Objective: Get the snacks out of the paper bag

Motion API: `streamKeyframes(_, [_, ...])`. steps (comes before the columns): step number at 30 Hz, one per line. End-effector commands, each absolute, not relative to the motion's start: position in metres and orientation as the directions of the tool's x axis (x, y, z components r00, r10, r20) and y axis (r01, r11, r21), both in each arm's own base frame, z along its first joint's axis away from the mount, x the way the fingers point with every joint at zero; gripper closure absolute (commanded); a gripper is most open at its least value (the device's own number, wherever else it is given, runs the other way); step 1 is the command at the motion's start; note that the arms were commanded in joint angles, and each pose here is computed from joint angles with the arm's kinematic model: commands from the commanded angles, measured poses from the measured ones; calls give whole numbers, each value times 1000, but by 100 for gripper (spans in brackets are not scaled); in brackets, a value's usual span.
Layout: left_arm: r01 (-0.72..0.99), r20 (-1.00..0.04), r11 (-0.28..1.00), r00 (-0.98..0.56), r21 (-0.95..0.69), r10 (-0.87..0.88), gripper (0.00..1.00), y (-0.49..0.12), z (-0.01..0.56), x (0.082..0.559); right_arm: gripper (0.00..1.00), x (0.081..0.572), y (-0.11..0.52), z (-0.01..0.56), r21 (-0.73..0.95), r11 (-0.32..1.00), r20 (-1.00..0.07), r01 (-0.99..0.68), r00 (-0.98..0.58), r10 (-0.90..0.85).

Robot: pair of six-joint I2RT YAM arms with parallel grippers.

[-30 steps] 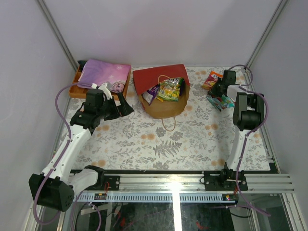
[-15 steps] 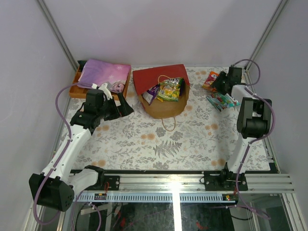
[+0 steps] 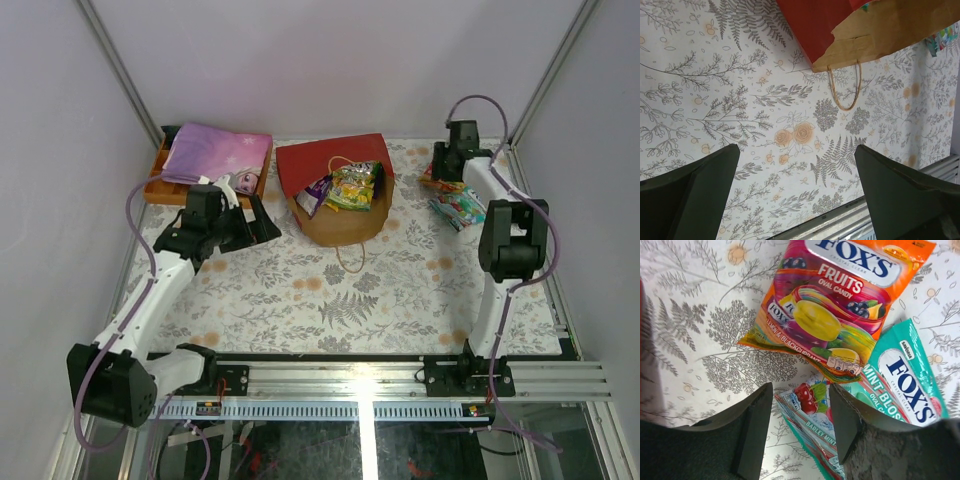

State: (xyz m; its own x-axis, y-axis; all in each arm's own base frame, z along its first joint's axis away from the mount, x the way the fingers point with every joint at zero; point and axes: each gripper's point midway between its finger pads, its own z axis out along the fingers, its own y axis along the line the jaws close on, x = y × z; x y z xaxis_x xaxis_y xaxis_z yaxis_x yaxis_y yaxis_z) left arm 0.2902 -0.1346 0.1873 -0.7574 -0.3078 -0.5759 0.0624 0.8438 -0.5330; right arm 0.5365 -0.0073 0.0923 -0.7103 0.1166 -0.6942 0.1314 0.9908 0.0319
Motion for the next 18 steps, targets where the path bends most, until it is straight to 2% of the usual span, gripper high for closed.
streamKeyframes(1, [96, -559, 827, -779, -553, -284, 0, -142, 180, 295, 44, 531, -11, 94, -246, 969, -615, 2, -773, -155])
streamKeyframes(8, [94, -550, 825, -786, -557, -282, 0, -144, 177, 298, 48, 542, -12, 68, -360, 931, -513, -65, -820, -256])
streamKeyframes(18, [81, -536, 826, -794, -558, -285, 0, -144, 172, 297, 49, 555, -15, 51, -393, 915, -478, -93, -829, -290])
